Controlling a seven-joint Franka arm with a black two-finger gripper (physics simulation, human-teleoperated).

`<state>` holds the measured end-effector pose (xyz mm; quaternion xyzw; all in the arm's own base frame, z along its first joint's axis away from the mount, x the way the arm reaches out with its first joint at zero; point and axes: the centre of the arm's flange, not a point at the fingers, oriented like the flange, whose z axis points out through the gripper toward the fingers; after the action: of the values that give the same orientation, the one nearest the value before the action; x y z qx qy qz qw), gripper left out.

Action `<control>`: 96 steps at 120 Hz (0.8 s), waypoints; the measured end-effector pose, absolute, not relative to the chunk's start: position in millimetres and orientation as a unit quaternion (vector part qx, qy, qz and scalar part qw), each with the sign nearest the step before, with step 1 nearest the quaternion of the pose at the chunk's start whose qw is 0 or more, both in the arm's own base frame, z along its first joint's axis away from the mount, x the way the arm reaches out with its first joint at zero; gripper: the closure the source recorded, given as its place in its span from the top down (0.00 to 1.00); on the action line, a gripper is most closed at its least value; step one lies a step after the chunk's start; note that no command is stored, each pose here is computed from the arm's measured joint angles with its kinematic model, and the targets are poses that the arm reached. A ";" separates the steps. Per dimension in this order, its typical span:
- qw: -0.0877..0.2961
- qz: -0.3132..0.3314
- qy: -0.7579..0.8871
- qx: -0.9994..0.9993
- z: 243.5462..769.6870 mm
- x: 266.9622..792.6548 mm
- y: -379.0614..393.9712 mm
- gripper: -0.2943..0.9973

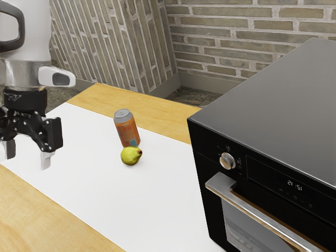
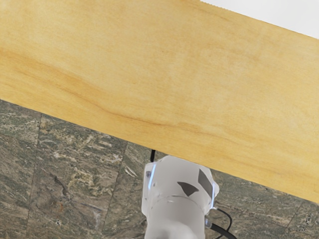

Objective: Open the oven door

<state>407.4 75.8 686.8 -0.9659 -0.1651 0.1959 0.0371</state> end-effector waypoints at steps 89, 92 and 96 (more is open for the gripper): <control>-0.181 -0.112 -0.201 -0.956 704.2 223.5 -77.7 0.77; -0.190 -0.104 -0.199 -0.956 704.8 233.6 -84.1 0.77; -0.197 -0.097 -0.206 -0.954 708.2 249.3 -91.9 0.77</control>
<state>249.3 -91.9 708.2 -0.9536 -0.2055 -0.0974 -0.1973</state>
